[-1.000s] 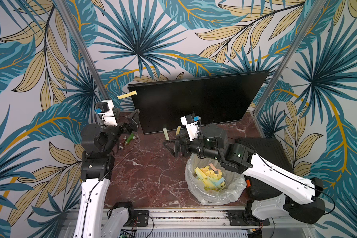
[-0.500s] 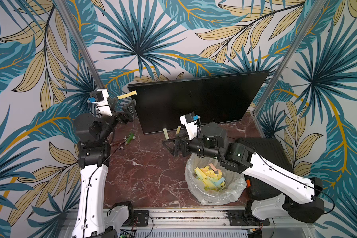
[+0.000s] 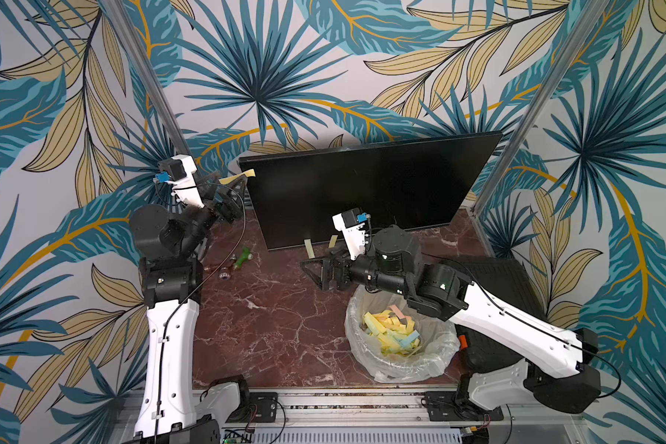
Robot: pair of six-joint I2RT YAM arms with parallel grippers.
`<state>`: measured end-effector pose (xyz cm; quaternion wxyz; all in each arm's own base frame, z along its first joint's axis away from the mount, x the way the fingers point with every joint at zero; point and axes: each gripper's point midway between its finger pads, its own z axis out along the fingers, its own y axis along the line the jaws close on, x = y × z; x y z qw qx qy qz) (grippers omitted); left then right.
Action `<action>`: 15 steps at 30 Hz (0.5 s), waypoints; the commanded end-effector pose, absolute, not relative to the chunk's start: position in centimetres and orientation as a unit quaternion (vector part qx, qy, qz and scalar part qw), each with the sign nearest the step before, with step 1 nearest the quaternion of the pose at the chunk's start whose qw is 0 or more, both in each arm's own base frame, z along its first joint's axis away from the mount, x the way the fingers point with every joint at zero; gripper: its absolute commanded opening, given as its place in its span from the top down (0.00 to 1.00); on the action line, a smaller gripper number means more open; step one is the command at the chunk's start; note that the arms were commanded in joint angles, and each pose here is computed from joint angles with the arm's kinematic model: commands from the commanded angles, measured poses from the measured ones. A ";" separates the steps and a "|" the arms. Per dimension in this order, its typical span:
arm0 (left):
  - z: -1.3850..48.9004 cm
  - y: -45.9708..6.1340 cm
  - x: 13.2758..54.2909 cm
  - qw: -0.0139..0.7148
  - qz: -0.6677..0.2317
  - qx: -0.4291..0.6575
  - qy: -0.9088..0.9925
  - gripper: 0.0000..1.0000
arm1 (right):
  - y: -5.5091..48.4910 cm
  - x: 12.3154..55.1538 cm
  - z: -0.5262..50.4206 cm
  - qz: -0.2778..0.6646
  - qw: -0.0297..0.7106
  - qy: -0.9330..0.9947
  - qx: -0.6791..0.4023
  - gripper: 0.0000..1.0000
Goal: Remove the sticky note from the monitor
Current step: Tear off the sticky note from the monitor.
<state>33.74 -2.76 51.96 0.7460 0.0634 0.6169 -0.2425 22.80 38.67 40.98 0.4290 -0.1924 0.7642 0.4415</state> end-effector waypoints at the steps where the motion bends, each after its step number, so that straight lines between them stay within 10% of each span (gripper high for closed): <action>1: 53.3 -2.9 33.4 0.756 -0.246 0.076 0.602 0.26 | 38.7 22.5 41.9 0.447 0.435 0.756 -0.198 0.01; 15: 52.3 -3.1 33.8 0.746 -0.259 0.075 0.608 0.42 | 39.1 22.6 44.6 0.459 0.451 0.737 -0.205 0.01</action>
